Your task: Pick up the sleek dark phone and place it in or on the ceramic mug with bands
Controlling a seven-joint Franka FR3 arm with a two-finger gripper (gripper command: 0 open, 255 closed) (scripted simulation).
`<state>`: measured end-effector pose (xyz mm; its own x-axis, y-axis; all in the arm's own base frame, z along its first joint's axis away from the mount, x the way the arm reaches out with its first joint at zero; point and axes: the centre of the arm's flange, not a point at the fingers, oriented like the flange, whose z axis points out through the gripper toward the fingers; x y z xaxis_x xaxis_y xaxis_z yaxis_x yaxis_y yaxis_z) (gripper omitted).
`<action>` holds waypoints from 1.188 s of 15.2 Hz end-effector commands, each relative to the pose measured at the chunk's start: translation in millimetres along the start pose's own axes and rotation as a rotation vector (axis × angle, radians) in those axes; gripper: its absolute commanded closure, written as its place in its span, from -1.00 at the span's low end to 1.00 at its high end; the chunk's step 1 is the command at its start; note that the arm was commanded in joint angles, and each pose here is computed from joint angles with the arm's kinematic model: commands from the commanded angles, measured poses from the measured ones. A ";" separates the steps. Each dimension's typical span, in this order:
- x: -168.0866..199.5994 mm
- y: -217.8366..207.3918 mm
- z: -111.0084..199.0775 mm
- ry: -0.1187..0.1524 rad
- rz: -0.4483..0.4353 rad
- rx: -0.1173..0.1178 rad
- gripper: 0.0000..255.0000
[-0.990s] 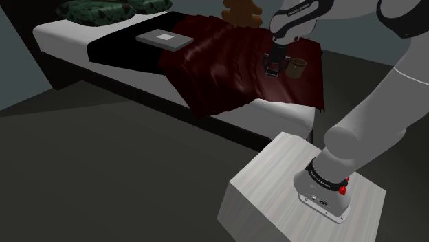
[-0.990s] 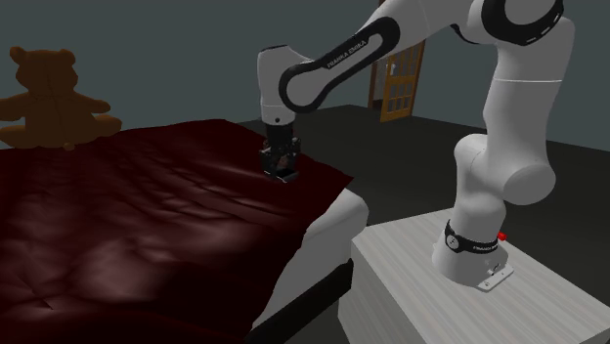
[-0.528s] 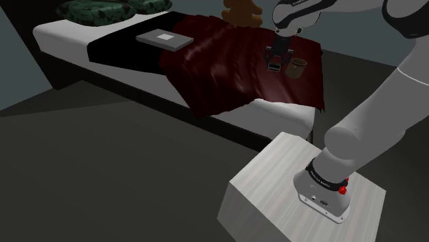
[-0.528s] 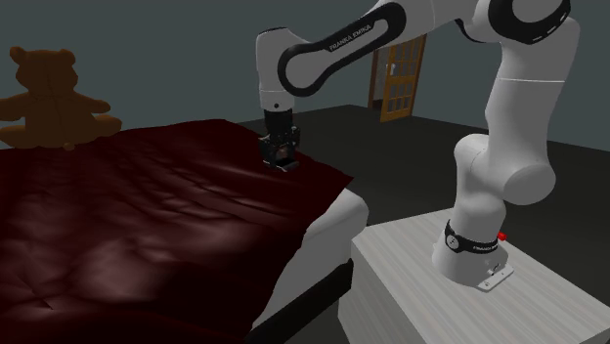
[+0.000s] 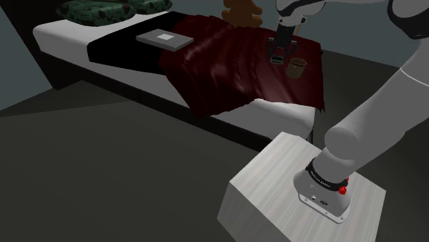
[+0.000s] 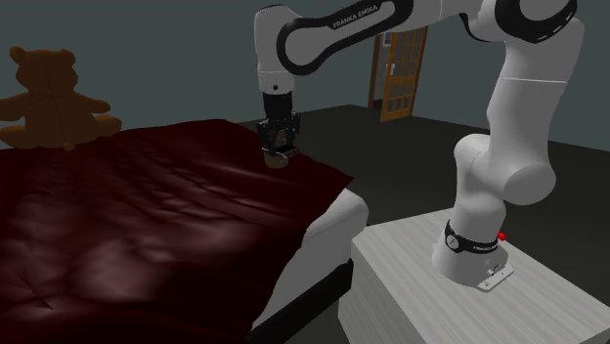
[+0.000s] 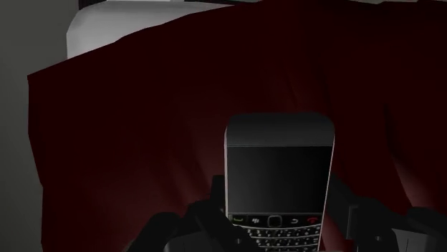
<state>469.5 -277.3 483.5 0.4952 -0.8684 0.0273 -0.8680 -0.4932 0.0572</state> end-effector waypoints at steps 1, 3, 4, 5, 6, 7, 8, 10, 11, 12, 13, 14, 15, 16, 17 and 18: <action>0.2 1.8 -10.7 0.000 0.000 0.000 1.00; 0.4 2.4 -20.2 0.000 0.000 0.000 1.00; 10.7 10.6 -19.7 0.000 0.000 0.000 1.00; 21.0 18.9 -19.3 0.000 0.000 0.000 1.00; 31.2 27.2 -18.9 0.000 0.000 0.000 1.00; 41.5 35.5 -18.5 0.000 0.000 0.000 1.00; 51.8 43.8 -18.0 0.000 0.000 0.000 1.00; 72.3 60.3 -17.2 0.000 0.000 0.000 1.00; 82.6 68.6 -16.8 0.000 0.000 0.000 1.00; 92.9 76.9 -16.3 0.000 0.000 0.000 1.00; 103.1 85.2 -15.9 0.000 0.000 0.000 1.00; 113.4 93.5 -15.5 0.000 0.000 0.000 1.00; 123.7 101.7 -15.1 0.000 0.000 0.000 1.00; 133.9 110.0 -14.6 0.000 0.000 0.000 1.00; 144.2 118.3 -14.2 0.000 0.000 0.000 1.00; 154.5 126.6 -13.8 0.000 0.000 0.000 1.00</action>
<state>438.8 -461.4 506.6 0.4936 -0.8692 0.0271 -0.8689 -0.4917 0.0573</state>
